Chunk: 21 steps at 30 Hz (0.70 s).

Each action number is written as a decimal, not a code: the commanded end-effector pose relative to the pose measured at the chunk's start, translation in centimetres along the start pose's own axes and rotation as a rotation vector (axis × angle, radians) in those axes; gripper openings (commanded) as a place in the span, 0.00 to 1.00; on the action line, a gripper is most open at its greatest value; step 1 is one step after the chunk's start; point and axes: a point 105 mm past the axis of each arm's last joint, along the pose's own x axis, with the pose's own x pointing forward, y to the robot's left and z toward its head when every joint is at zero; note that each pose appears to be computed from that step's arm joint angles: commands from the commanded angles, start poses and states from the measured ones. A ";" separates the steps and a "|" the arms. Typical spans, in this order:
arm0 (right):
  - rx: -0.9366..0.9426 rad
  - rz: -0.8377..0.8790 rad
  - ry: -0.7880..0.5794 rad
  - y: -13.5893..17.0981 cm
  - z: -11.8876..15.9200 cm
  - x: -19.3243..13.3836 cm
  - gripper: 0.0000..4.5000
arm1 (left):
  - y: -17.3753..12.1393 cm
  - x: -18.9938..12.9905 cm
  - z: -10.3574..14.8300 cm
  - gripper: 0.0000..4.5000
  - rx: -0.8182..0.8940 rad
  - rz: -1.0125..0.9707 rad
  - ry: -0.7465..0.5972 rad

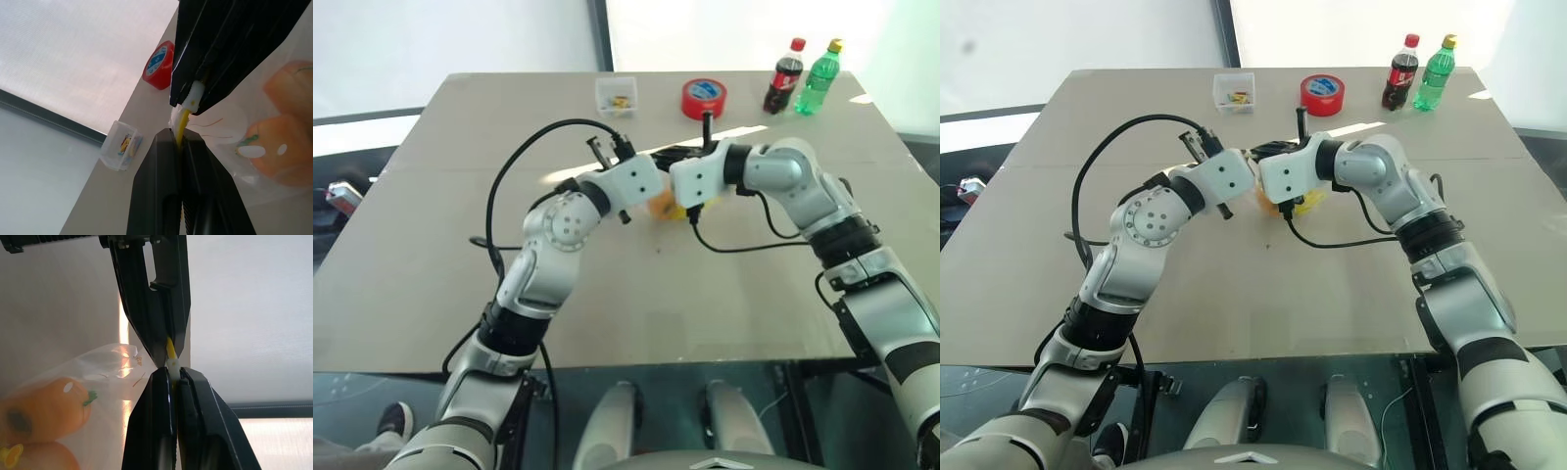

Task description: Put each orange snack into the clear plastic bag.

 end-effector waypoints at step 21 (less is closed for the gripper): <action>-0.027 -0.063 -0.008 -2.2 0.5 -0.8 0.01 | 1.0 0.1 1.0 0.00 0.022 0.048 -0.035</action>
